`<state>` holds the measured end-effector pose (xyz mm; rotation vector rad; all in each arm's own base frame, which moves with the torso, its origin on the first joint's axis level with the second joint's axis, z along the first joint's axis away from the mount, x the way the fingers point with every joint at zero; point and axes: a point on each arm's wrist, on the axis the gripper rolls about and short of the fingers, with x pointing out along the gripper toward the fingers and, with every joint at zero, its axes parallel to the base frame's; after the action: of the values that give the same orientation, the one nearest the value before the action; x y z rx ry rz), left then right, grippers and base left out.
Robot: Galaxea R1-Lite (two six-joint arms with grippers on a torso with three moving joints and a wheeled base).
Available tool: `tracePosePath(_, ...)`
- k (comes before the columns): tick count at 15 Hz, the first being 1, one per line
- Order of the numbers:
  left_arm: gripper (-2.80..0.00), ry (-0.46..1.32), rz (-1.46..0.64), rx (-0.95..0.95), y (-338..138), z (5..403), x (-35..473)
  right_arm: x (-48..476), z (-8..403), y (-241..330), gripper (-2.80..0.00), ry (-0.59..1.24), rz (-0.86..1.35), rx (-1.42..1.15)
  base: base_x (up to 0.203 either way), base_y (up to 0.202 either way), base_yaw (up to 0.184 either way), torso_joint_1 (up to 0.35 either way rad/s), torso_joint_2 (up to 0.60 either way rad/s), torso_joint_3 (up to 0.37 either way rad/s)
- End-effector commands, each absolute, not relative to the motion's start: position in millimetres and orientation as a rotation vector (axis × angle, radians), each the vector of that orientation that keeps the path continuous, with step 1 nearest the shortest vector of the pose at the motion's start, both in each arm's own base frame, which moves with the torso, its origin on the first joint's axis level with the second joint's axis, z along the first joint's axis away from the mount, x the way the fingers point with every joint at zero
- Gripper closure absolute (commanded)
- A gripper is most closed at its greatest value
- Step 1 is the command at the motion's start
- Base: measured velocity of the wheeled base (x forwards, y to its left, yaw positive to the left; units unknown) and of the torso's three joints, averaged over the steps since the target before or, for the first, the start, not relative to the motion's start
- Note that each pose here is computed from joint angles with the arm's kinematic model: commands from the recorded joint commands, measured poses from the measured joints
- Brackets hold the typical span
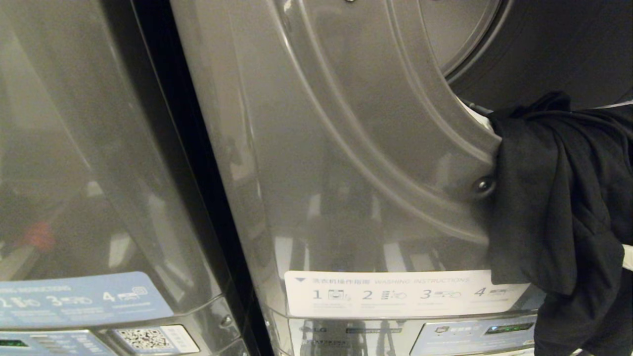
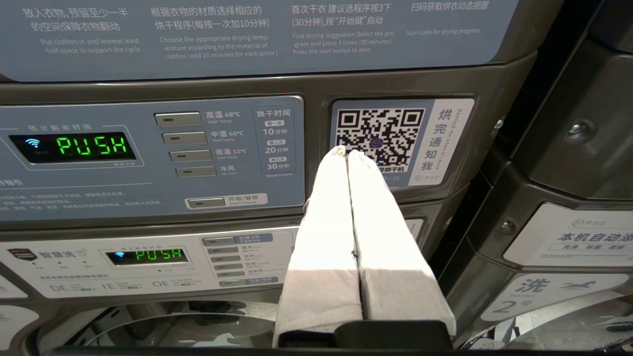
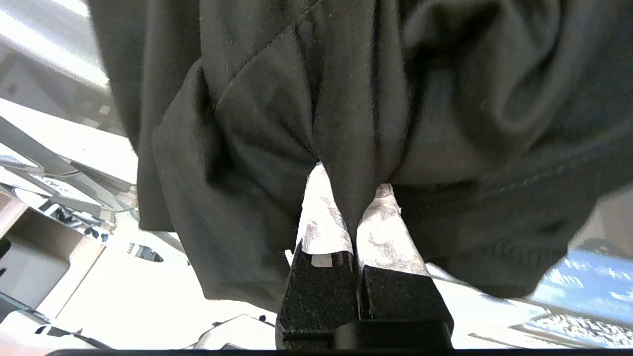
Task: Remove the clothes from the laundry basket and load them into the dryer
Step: Put the clothes in the dryer
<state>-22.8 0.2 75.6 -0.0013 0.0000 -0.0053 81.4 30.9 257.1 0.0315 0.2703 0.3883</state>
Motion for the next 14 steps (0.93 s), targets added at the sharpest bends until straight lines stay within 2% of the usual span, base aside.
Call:
tracePosePath(1,0.00,0.000,-0.005,-0.002,0.2,75.5,-22.8,69.6,258.4,27.5,0.00,0.239,0.403,0.037,0.000,0.000,0.000,0.000,0.00,0.000)
tracePosePath(6,0.00,0.000,-0.005,-0.002,0.2,75.5,-22.8,70.4,296.9,28.1,0.00,0.060,0.414,0.070,0.000,0.000,0.000,0.000,0.00,0.000)
tracePosePath(10,0.00,0.000,-0.005,-0.002,0.2,75.5,-22.8,109.5,332.2,42.5,0.00,-0.087,0.399,0.093,0.000,0.000,0.000,0.000,0.00,0.000)
tracePosePath(14,0.00,0.000,-0.005,-0.002,0.2,75.5,-22.8,173.1,354.2,64.8,0.00,-0.187,0.327,0.101,0.000,0.000,0.000,0.000,0.00,0.000)
